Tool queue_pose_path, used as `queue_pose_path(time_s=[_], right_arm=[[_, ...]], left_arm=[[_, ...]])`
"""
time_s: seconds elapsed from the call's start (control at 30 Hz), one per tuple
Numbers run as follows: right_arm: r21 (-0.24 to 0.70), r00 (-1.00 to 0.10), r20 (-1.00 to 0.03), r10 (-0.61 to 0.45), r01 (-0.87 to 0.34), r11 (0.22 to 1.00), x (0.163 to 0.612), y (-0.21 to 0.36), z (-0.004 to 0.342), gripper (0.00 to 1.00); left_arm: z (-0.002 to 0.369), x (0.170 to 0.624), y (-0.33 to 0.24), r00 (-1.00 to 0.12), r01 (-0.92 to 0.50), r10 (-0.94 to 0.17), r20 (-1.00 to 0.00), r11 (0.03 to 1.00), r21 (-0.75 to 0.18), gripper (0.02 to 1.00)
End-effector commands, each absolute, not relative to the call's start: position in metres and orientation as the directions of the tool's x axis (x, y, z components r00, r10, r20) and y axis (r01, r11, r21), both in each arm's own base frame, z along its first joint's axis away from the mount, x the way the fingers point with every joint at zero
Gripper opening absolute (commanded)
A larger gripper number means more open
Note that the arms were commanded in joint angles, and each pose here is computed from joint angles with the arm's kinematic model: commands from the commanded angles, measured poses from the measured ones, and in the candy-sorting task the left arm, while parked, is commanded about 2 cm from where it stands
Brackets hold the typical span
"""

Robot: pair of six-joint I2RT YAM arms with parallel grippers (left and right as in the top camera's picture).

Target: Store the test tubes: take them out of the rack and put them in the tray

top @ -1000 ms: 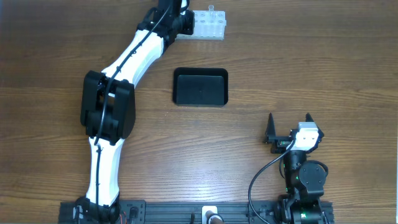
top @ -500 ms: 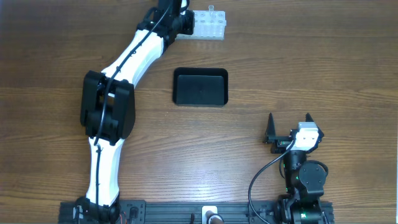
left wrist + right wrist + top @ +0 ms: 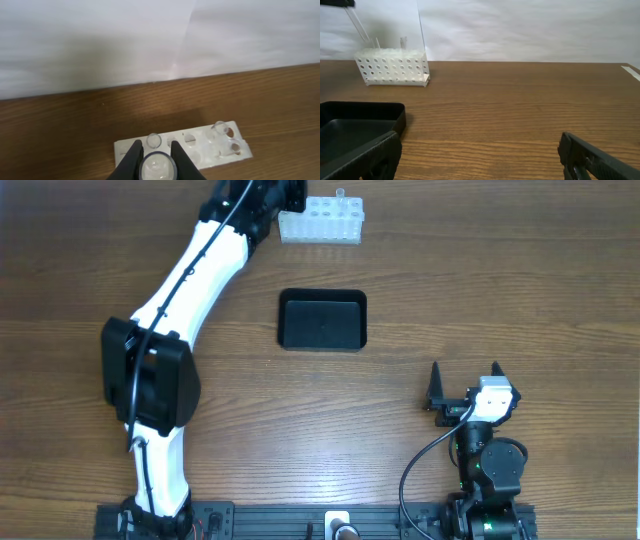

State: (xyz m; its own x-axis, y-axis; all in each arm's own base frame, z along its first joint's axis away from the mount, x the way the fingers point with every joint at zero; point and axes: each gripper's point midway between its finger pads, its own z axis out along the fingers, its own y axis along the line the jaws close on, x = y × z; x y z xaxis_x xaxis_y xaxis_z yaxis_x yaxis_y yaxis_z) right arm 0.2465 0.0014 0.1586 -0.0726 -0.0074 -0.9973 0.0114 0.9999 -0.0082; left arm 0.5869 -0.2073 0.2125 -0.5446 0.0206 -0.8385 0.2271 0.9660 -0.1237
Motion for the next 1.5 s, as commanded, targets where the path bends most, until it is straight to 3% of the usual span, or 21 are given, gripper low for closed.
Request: queue_pose_path(time_s=[0.03, 0.23, 0.37, 0.53, 0.77, 1.5], right_arm=[[-0.012, -0.071, -0.997, -0.011, 0.012, 1.0, 0.246, 0.001, 0.157, 0.991], [-0.012, -0.071, -0.997, -0.011, 0.012, 1.0, 0.246, 0.001, 0.157, 0.993], [-0.012, -0.072, -0.997, -0.011, 0.012, 1.0, 0.246, 0.001, 0.157, 0.993], [-0.012, -0.071, -0.997, -0.011, 0.012, 1.0, 0.246, 0.001, 0.157, 0.993], [-0.012, -0.071, -0.997, -0.011, 0.012, 1.0, 0.246, 0.001, 0.157, 0.993], [-0.012, -0.071, -0.997, -0.011, 0.012, 1.0, 0.246, 0.001, 0.157, 0.991]], left_arm=[[0.27, 0.567, -0.201, -0.507, 0.219, -0.01, -0.862, 0.966, -0.139, 0.04], [0.263, 0.515, -0.197, -0.679, 0.178, -0.056, -0.732, 0.955, -0.238, 0.04], [0.238, 0.477, -0.202, -0.81, 0.149, -0.061, -0.583, 0.94, -0.306, 0.038], [0.2, 0.431, -0.205, -0.92, 0.125, 0.014, -0.392, 0.957, -0.261, 0.038], [0.152, 0.408, -0.21, -0.971, 0.118, 0.071, -0.23, 0.973, -0.199, 0.038], [0.049, 0.421, -0.216, -0.994, 0.092, 0.082, -0.075, 0.985, -0.146, 0.038]])
